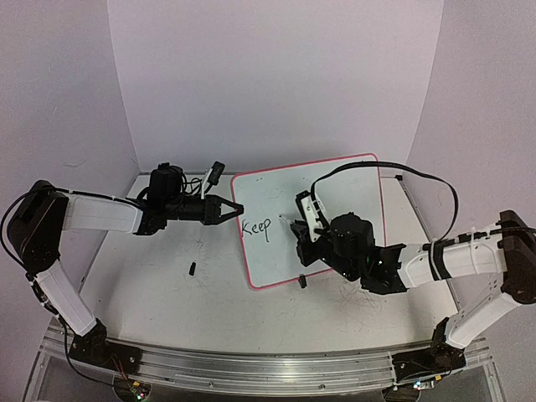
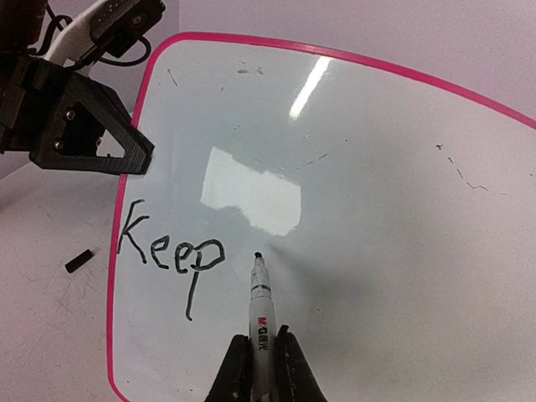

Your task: Write a sentence on the whiteboard

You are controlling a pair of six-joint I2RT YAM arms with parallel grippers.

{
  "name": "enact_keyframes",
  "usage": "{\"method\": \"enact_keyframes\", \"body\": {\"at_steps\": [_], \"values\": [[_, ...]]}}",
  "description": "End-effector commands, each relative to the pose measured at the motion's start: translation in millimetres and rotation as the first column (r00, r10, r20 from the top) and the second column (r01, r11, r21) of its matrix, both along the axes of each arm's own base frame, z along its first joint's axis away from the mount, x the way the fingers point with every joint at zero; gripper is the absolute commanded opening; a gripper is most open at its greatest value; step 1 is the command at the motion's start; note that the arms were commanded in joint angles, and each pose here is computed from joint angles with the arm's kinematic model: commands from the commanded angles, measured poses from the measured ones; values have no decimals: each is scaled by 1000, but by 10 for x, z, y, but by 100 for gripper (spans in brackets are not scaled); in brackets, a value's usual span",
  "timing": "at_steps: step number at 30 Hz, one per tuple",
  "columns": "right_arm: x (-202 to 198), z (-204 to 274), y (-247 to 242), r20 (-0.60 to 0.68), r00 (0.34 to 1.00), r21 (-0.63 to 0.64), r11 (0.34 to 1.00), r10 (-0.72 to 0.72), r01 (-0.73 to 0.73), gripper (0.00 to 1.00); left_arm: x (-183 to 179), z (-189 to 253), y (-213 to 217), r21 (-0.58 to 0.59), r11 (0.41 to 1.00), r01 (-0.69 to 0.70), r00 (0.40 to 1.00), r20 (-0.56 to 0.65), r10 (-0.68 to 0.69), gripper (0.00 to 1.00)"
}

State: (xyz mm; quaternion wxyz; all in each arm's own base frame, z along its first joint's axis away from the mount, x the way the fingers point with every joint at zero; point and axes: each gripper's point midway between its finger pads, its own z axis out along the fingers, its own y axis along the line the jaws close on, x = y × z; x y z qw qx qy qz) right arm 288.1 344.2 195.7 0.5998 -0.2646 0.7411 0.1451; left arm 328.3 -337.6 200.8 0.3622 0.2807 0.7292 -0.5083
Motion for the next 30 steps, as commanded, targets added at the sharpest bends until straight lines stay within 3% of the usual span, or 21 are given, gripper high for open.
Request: {"method": "enact_keyframes", "body": {"at_steps": [1,30], "values": [[26,257,78,40,999,52,999,5,-7,0,93,99,71,12,998,-59,996,65,58,3],[199,229,167,66,996,29,998,-53,51,0,73,111,58,7,999,-43,997,63,43,2]]}}
